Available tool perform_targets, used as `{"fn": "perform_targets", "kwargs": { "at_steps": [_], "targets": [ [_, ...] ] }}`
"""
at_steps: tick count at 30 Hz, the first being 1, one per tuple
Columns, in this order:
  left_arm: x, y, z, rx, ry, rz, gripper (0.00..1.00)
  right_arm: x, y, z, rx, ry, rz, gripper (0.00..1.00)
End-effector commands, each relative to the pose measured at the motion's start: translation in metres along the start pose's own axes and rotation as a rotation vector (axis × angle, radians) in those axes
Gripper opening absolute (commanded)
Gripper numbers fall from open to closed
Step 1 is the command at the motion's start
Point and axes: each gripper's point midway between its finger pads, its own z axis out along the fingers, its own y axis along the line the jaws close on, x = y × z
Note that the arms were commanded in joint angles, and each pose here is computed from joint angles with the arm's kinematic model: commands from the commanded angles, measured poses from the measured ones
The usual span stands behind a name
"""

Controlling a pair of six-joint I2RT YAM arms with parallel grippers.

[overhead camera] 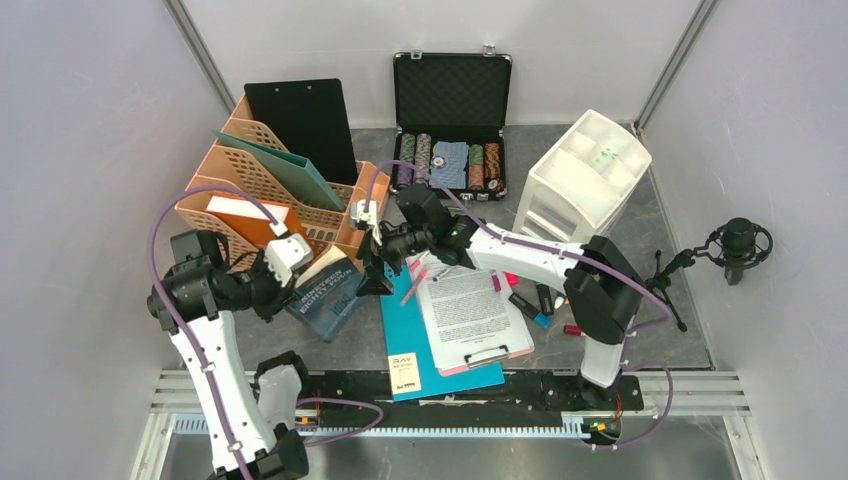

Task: Organize the desk
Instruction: Pick up the book at the corner of the board.

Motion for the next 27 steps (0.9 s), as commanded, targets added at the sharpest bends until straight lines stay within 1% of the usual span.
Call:
{"fn": "perform_targets", "kwargs": {
  "at_steps": [1,4,10,15,17,20,23,27],
  "targets": [
    [-0.054,-0.019,-0.013,0.074,-0.201,-0.093,0.02,-0.021,-0.014,-0.028,0.113,-0.013,-0.042,0.98],
    [-0.070,-0.017,-0.018,0.088,-0.253,-0.164,0.02,-0.025,-0.024,-0.047,0.185,-0.019,-0.055,0.98],
    [-0.100,0.007,-0.026,0.009,-0.362,-0.316,0.02,-0.038,-0.042,-0.087,0.323,-0.010,-0.105,0.98],
    [-0.125,0.036,-0.027,-0.007,-0.436,-0.527,0.02,-0.060,-0.052,-0.120,0.464,0.000,-0.203,0.98],
    [-0.136,0.046,-0.028,0.004,-0.465,-0.573,0.02,-0.074,-0.051,-0.132,0.503,-0.017,-0.241,0.98],
    [-0.151,0.059,-0.030,-0.008,-0.491,-0.622,0.02,-0.092,-0.044,-0.143,0.517,-0.046,-0.273,0.98],
    [-0.167,0.072,-0.033,-0.026,-0.519,-0.703,0.02,-0.108,-0.034,-0.149,0.501,-0.081,-0.294,0.98],
    [-0.190,0.086,-0.029,-0.007,-0.538,-0.794,0.02,-0.127,-0.025,-0.146,0.481,-0.105,-0.316,0.98]
  ]
}}
